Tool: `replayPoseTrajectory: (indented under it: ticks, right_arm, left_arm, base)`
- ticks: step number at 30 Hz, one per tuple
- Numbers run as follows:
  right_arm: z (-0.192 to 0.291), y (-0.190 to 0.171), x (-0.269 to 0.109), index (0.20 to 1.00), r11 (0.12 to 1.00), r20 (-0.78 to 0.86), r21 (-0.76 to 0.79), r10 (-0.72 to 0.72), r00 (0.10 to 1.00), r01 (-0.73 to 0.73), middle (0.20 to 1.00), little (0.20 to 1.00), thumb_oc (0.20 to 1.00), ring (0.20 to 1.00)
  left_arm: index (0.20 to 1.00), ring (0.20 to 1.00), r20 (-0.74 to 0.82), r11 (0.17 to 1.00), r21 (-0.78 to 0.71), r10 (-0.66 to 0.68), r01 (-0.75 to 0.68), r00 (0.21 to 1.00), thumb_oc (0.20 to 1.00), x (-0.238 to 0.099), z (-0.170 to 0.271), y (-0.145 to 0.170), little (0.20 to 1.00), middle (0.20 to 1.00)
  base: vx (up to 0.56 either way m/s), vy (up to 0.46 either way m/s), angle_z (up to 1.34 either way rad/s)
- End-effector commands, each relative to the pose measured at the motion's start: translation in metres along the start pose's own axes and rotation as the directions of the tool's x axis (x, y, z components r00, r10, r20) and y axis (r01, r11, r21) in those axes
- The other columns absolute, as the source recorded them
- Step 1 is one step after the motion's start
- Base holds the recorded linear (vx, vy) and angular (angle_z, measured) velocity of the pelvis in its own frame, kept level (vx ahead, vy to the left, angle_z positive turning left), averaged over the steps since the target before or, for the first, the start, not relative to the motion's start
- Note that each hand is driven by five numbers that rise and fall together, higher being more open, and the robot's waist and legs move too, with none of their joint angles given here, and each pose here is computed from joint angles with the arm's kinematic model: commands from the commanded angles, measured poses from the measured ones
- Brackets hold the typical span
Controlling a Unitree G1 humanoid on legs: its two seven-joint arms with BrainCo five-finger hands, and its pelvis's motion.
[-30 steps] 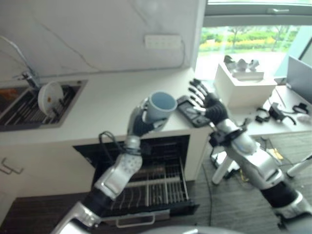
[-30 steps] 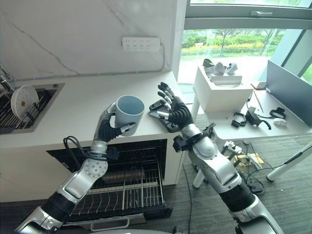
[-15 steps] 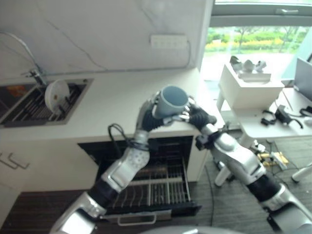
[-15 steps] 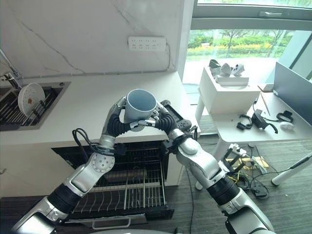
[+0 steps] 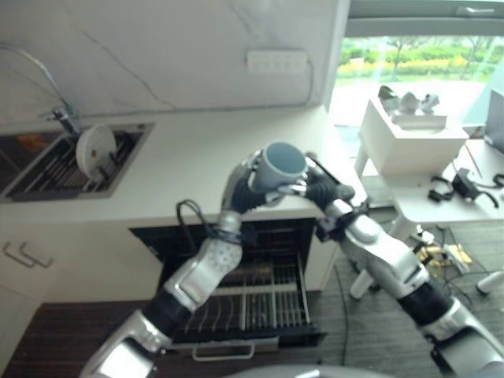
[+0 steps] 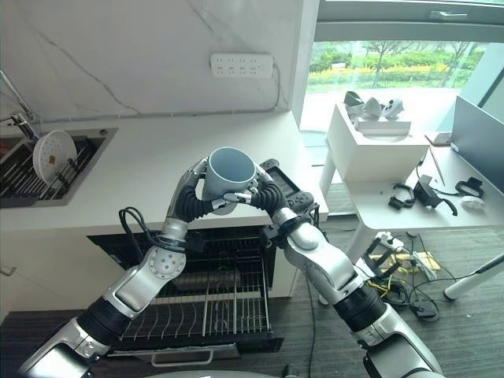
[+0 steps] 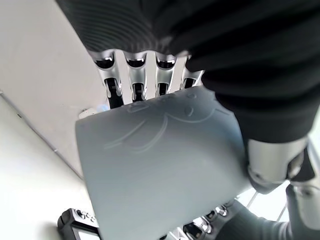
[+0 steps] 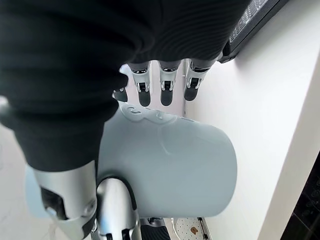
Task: Place the dishes in the dishwasher.
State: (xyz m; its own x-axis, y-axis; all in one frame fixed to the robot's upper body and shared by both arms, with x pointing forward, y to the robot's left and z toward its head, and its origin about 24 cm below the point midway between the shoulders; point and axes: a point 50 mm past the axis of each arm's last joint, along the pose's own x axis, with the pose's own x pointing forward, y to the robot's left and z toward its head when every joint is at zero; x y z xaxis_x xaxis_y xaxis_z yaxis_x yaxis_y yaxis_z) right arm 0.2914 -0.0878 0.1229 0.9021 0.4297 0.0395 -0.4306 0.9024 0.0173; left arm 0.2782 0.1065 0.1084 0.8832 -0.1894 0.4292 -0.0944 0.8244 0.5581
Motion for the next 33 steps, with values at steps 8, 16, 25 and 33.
replayPoseTrajectory:
  ticks: [8,16,25,33]
  right_arm:
    - [0.048,0.022,0.013,1.000,0.999,0.227,-0.013,0.041,0.973,-0.039,1.000,1.000,1.000,1.000]
    - [0.047,0.031,0.018,1.000,0.997,0.207,-0.043,0.066,0.976,-0.058,1.000,1.000,1.000,1.000]
    - [0.050,0.039,0.024,1.000,0.995,0.207,-0.067,0.080,0.975,-0.067,1.000,1.000,1.000,1.000]
    - [0.050,0.044,0.026,0.200,0.997,0.227,-0.019,0.076,0.971,-0.074,0.200,0.200,0.200,0.200]
  left_arm:
    - [0.200,0.200,0.173,1.000,0.031,-0.008,0.003,0.985,0.200,0.016,0.026,0.002,0.200,0.200]
    - [0.200,0.200,0.209,0.998,0.013,-0.057,0.056,0.976,0.200,0.017,0.038,-0.004,0.200,0.200]
    - [0.200,0.200,0.194,0.992,-0.016,-0.123,0.129,0.973,0.200,0.012,0.035,-0.019,0.200,0.200]
    - [0.200,0.200,0.218,0.987,-0.011,-0.155,0.161,0.964,0.200,0.010,0.040,-0.026,0.200,0.200]
  base:
    - [0.00,0.000,0.00]
    - [0.00,0.000,0.00]
    - [0.00,0.000,0.00]
    - [0.00,0.000,0.00]
